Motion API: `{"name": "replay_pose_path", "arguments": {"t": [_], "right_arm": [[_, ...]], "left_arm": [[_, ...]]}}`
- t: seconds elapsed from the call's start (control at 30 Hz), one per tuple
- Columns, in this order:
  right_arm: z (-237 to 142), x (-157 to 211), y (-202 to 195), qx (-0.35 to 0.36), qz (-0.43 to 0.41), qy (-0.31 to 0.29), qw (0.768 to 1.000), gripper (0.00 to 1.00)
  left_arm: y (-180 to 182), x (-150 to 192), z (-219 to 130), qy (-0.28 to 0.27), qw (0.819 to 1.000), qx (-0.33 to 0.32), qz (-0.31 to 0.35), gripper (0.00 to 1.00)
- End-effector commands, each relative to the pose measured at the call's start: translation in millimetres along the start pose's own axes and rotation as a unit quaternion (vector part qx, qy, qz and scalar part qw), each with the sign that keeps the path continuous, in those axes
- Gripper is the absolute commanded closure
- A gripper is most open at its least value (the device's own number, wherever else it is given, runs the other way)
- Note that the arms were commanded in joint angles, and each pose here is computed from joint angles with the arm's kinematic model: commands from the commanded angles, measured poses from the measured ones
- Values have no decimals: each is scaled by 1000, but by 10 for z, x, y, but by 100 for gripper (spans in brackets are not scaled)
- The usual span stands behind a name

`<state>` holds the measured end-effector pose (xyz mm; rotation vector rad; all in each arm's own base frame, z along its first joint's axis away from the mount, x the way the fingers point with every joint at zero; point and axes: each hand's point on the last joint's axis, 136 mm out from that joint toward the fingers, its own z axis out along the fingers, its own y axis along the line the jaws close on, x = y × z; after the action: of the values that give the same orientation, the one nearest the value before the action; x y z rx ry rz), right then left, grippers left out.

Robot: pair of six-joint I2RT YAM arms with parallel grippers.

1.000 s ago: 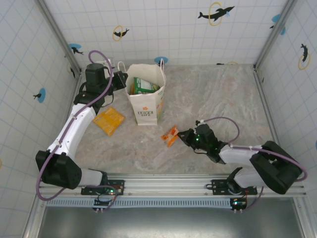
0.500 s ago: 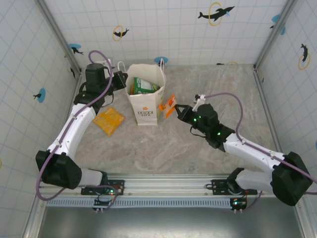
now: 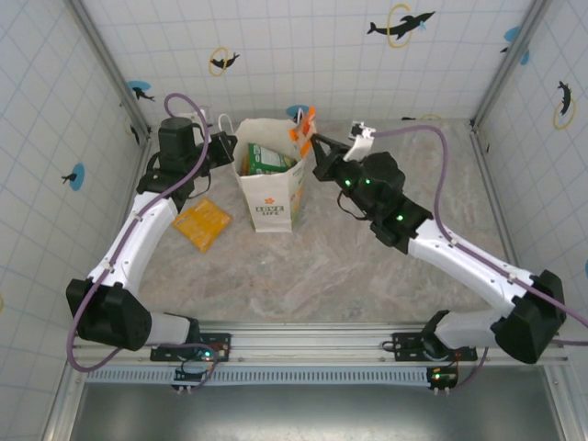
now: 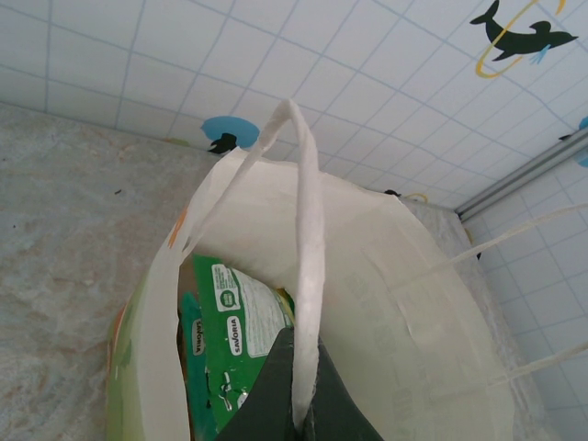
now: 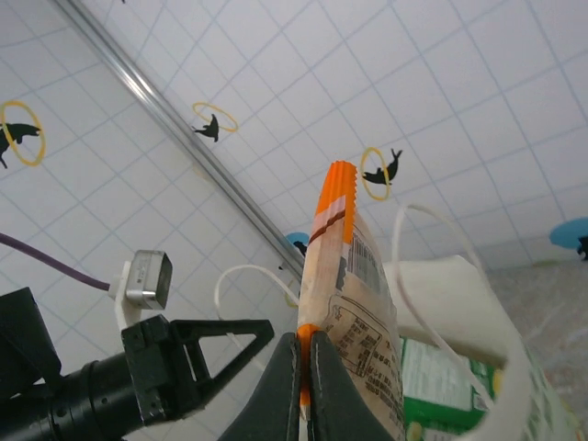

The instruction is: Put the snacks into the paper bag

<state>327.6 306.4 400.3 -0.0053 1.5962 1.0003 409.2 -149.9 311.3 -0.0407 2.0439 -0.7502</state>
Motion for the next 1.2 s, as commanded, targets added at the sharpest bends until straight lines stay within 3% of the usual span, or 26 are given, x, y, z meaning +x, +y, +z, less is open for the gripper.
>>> {"name": "replay_pose_path", "arguments": {"t": [0.0,0.37,1.17], "right_arm": [[176,-148,242,-13,-53,-29,998,100],[694,126,185,43,-129,-3,991,100],[929,455,-5,115,-228,23,966,100]], "left_arm": [[-67,-123,-30,-15,1000,11,5,100],[-66,-131,-21,-15,1000,10,5,100],[-64,-126,-30,-13,1000,7,9,100]]}}
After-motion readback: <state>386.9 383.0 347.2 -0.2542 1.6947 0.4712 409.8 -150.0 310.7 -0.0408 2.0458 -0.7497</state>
